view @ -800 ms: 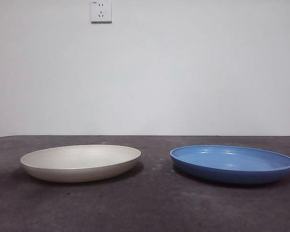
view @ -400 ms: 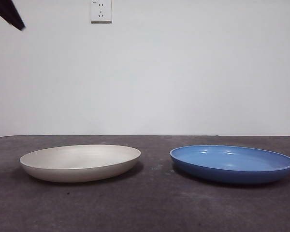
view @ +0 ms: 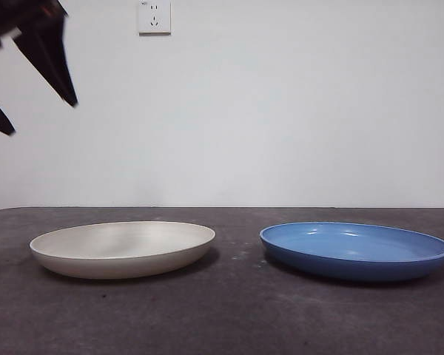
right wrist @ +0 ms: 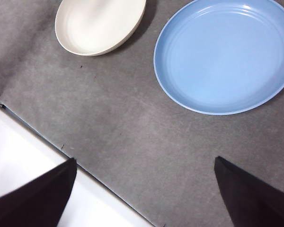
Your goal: Pick up the white plate, put it on the blue plate, put it on desk
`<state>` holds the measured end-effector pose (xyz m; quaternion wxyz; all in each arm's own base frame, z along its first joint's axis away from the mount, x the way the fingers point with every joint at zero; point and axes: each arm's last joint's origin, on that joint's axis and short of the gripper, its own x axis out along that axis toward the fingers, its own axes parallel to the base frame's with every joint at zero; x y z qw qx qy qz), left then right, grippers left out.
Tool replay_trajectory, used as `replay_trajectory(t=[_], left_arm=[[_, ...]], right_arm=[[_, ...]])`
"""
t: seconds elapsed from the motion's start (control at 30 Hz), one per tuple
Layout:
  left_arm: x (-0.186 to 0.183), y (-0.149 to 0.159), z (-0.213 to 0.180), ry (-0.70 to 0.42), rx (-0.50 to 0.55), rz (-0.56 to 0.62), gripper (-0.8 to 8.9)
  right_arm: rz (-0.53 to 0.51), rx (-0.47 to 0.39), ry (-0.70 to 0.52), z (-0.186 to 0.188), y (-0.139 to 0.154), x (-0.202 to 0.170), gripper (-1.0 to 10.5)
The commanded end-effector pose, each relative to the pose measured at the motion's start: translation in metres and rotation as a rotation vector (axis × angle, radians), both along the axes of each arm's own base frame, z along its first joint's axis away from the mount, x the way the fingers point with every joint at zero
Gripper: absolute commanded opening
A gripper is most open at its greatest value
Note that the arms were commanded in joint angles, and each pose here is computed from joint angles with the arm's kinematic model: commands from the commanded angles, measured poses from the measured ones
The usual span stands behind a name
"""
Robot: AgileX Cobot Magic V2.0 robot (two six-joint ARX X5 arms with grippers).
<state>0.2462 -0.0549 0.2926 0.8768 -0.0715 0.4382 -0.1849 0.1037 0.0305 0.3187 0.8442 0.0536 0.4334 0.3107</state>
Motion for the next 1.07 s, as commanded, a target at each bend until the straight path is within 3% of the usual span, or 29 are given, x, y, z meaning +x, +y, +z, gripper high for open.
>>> replay_trajectory(t=[0.03, 0.4, 1.07], left_arm=[[0.022, -0.004, -0.004, 0.014, 0.025, -0.015, 4.68], [0.071, -0.013, -0.055, 0.134, 0.066, -0.009, 4.68], [0.095, -0.017, -0.106, 0.241, 0.086, -0.011, 4.29]], right_arm=[[-0.003, 0.009, -0.015, 0.005, 0.001, 0.001, 4.7], [-0.003, 0.009, -0.016, 0.005, 0.001, 0.001, 4.7], [-0.003, 0.012, -0.038, 0.007, 0.001, 0.003, 4.7]])
